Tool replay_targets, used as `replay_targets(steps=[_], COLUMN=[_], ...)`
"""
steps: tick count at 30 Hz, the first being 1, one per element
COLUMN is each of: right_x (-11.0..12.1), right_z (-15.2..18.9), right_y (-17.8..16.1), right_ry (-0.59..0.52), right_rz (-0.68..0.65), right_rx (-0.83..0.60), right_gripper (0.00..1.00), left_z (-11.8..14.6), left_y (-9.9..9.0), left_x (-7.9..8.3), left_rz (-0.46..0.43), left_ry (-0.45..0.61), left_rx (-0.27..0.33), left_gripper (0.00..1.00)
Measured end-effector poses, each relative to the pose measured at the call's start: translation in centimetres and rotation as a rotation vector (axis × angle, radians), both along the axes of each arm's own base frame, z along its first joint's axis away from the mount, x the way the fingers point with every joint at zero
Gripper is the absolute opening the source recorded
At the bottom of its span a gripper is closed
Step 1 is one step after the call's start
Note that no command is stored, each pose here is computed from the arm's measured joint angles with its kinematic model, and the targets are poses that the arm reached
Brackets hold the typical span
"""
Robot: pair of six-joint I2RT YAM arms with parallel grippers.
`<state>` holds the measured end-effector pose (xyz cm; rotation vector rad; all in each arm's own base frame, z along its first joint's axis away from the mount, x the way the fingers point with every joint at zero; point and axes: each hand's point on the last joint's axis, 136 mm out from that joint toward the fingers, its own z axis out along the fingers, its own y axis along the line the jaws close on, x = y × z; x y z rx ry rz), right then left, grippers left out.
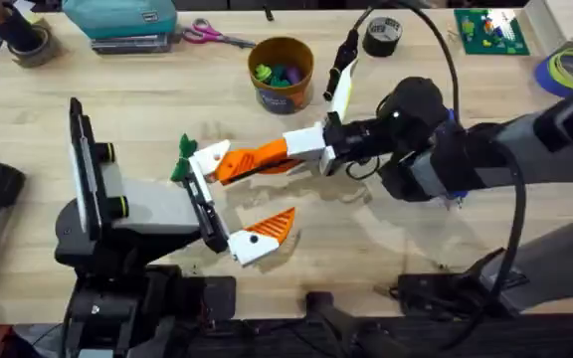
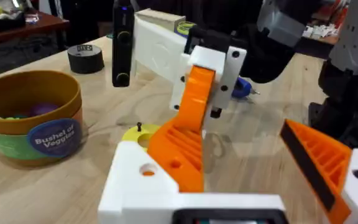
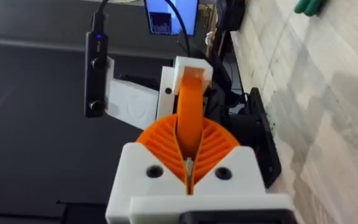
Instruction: Pick up the gripper from the table and insert it into the empty holder that is missing its gripper. Then pick up a screw, insert it into the mounting hole, and use the screwdriver to tighten it. Finally, clean up the table by picking up the vegetable and placing it into the bucket.
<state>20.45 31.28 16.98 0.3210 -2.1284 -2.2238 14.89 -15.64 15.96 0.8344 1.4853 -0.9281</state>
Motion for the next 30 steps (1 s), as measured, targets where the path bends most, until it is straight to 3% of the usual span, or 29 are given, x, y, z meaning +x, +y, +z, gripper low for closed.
replay_targets(steps=[30], right_x=[0.9], right_z=[-0.3], right_y=[1.1], right_ry=[0.000], right_rz=[-0.012], right_rx=[0.003], right_gripper=[0.009], left_z=[0.0], left_y=[0.0], left_x=[-0.1], left_rz=[-0.004], left_ry=[0.008], left_rx=[-0.004], left_gripper=[0.986])
